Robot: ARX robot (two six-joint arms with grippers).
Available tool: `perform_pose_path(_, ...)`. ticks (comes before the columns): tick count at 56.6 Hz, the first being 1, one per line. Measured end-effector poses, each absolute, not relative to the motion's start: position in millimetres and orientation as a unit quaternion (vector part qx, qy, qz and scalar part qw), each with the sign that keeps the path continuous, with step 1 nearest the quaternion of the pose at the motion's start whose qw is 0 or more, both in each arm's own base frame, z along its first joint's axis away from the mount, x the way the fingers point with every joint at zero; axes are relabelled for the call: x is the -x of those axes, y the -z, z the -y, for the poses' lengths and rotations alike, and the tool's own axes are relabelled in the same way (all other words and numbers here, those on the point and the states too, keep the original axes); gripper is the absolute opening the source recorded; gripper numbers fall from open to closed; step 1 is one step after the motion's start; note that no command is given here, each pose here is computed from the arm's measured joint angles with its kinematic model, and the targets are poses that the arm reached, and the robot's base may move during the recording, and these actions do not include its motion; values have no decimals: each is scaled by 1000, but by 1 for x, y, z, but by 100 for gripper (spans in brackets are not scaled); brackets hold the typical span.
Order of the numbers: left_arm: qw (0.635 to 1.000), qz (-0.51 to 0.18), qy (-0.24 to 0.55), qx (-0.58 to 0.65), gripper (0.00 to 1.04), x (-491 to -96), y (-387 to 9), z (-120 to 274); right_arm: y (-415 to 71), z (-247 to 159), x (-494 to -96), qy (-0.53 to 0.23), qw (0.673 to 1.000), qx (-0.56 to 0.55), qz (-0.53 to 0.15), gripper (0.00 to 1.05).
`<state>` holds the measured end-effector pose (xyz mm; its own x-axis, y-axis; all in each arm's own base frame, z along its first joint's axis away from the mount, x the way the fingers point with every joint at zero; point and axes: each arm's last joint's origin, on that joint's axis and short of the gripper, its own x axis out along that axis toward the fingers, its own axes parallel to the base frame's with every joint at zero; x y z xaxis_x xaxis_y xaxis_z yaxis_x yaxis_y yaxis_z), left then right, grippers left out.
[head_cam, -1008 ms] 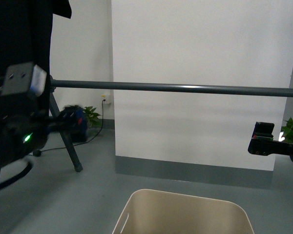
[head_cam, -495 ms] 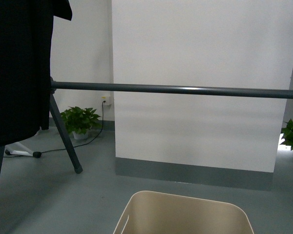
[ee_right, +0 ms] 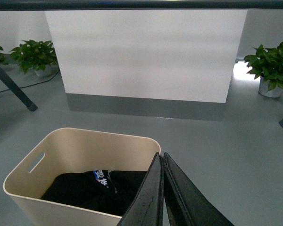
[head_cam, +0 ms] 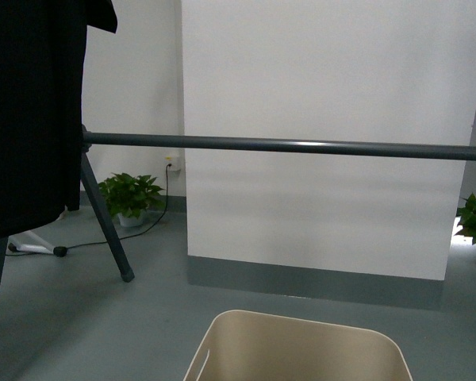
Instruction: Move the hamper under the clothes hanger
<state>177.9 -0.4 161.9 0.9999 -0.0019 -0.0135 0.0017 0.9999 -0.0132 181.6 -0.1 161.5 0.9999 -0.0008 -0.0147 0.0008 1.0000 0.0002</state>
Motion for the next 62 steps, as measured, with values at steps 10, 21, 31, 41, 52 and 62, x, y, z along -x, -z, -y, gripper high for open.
perform_pose_path(10,1000,-6,1,7,3,-163,-163,0,-162,0,-165,-1,1000,0,-8,2)
perform_pose_path(21,1000,-6,1,6,3,-152,-163,0,-162,0,-153,-1,1000,0,-8,2)
perform_pose_path(31,1000,-1,1,6,3,-143,-166,0,-163,0,-143,-1,1000,0,-5,2)
perform_pose_path(41,1000,6,1,6,3,-133,-170,0,-165,0,-134,-1,1000,0,-3,2)
perform_pose_path(52,1000,9,1,6,3,-125,-172,0,-167,0,-126,-1,1000,0,2,2)
perform_pose_path(62,1000,11,1,6,3,-121,-173,0,-168,0,-121,-1,1000,0,3,2)
